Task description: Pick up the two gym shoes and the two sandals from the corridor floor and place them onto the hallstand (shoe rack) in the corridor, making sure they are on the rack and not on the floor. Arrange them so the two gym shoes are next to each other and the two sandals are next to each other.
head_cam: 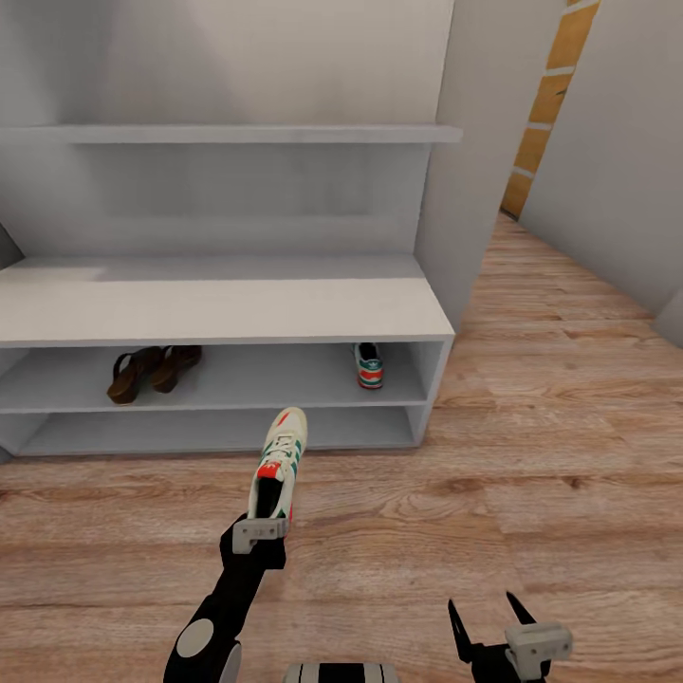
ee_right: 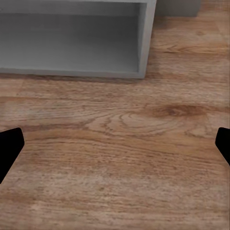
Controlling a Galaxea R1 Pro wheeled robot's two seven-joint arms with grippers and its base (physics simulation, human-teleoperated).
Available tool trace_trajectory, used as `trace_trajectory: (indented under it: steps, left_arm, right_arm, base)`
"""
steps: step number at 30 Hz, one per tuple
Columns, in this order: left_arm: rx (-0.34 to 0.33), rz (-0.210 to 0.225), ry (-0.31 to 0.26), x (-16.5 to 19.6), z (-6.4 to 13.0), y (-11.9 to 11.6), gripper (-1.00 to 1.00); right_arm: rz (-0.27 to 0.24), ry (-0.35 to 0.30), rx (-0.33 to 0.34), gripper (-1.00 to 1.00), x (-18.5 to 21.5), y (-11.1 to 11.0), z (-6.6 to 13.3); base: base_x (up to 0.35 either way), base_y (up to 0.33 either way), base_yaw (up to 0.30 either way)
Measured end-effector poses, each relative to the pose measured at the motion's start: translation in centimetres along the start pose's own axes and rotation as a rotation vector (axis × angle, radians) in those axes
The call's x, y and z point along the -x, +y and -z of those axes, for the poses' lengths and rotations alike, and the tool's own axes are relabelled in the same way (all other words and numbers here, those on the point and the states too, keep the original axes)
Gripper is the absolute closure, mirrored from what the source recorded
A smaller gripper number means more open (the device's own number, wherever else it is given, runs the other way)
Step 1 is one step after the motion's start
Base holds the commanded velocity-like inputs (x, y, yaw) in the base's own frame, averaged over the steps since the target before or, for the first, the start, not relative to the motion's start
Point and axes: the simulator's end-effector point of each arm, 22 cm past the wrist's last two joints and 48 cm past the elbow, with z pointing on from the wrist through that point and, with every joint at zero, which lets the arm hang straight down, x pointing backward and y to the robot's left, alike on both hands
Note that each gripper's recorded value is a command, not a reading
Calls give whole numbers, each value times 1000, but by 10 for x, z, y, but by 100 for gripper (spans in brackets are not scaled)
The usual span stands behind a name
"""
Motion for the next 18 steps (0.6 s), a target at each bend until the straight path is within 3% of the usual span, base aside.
trace_trajectory:
  steps: [11,18]
  left_arm:
    - [-1,0,0,0,0,0,100]
    - [-1,0,1,0,0,0,100]
  right_arm:
    - [6,-30,1,-100,14,-4,-9]
    - [11,-103,65,-100,48,10,-13]
  base:
    - [0,-4,0]
    - [0,0,0]
